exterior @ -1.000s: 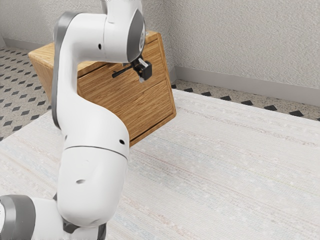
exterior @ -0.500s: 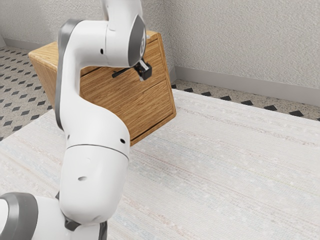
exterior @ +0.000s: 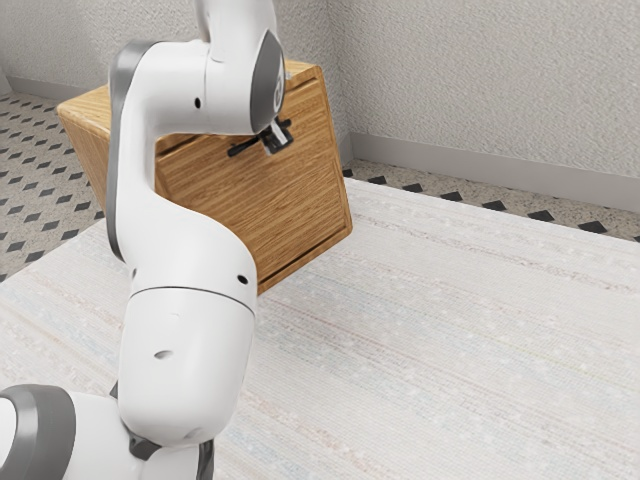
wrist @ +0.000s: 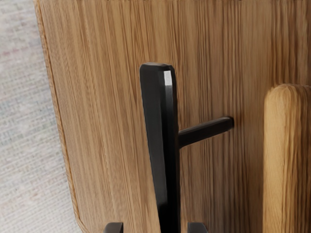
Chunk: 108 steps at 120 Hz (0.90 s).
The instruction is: Pull the drawer handle with one arm to open the drawer
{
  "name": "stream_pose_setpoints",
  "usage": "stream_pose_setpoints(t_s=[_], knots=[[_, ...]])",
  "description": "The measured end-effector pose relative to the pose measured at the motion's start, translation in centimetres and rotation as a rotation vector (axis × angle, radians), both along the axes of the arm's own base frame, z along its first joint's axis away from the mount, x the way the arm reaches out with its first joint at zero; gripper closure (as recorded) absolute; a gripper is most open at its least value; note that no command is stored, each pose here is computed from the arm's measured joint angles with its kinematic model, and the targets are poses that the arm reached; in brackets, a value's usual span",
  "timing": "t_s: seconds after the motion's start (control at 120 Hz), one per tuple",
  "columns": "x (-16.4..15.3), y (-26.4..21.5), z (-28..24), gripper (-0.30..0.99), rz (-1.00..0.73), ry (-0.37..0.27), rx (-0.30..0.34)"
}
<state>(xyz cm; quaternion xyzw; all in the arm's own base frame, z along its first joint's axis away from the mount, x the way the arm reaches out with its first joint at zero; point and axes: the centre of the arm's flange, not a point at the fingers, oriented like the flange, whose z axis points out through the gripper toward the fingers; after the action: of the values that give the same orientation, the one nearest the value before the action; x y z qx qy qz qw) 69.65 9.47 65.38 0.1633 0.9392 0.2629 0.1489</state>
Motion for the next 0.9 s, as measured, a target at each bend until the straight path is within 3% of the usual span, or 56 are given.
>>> stream_pose_setpoints(t_s=[0.283, 0.9], knots=[[0.0, -0.5, 0.1, 0.64, -0.034, 0.013, 0.015], [-1.2, -2.1, 0.4, 0.66, -0.056, 0.029, 0.01]])
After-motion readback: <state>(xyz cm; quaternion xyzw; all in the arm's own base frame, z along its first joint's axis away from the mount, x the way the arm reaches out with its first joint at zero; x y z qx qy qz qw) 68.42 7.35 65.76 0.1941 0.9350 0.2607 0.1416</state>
